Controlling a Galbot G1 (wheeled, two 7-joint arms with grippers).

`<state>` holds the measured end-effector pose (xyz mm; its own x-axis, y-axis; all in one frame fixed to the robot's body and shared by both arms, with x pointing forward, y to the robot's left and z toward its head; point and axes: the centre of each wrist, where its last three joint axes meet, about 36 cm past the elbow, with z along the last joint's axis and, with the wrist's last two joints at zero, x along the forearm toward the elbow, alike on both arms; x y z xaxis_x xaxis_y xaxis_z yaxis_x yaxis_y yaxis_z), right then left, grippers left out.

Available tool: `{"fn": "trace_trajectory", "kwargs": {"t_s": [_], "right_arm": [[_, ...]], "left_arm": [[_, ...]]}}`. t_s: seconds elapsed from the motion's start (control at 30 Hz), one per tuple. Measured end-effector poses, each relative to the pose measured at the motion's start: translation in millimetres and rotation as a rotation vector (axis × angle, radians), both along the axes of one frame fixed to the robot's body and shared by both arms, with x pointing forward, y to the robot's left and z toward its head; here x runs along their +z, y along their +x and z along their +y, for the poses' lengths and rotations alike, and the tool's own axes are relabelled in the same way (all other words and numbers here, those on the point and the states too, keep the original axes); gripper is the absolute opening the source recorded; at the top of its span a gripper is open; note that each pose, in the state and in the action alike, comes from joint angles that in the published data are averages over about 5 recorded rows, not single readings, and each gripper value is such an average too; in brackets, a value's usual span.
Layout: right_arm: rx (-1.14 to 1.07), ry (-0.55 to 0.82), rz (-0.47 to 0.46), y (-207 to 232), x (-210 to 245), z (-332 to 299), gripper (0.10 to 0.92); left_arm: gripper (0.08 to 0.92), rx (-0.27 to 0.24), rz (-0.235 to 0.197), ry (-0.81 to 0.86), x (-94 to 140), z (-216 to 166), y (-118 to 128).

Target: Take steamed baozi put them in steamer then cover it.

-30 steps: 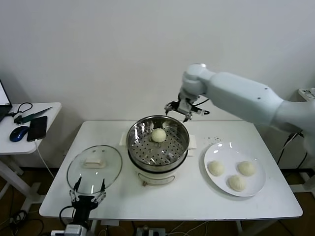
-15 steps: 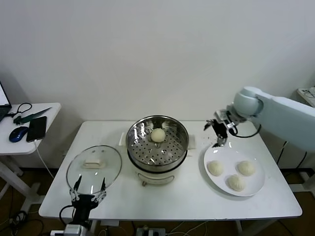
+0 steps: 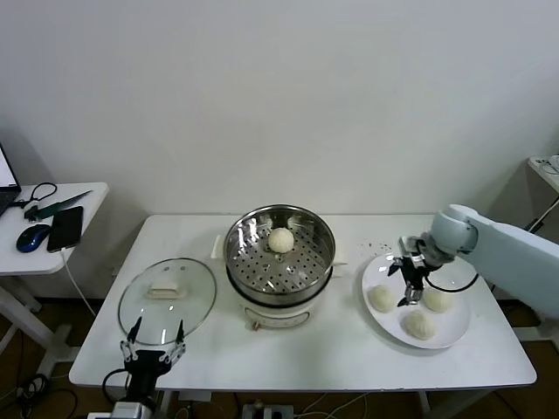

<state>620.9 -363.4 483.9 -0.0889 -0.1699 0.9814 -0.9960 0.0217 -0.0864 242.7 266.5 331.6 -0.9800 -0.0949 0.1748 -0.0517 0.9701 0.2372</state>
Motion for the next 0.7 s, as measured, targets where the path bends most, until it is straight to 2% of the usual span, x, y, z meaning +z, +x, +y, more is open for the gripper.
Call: {"fn": "trace_trajectory", "kwargs": {"t_s": [0.57,0.7], "right_arm": [[-0.053,0.014,0.03,11.2,-37.2,7.8,0.823],[-0.059,0.019,0.029,13.8,-39.2,8.6,0.79]], "left_arm": [[0.823,0.0,0.016,0.0,-5.5,-1.7,-1.6],[0.823,-0.001,0.017,0.0,-6.0,-1.9,-2.4]]}}
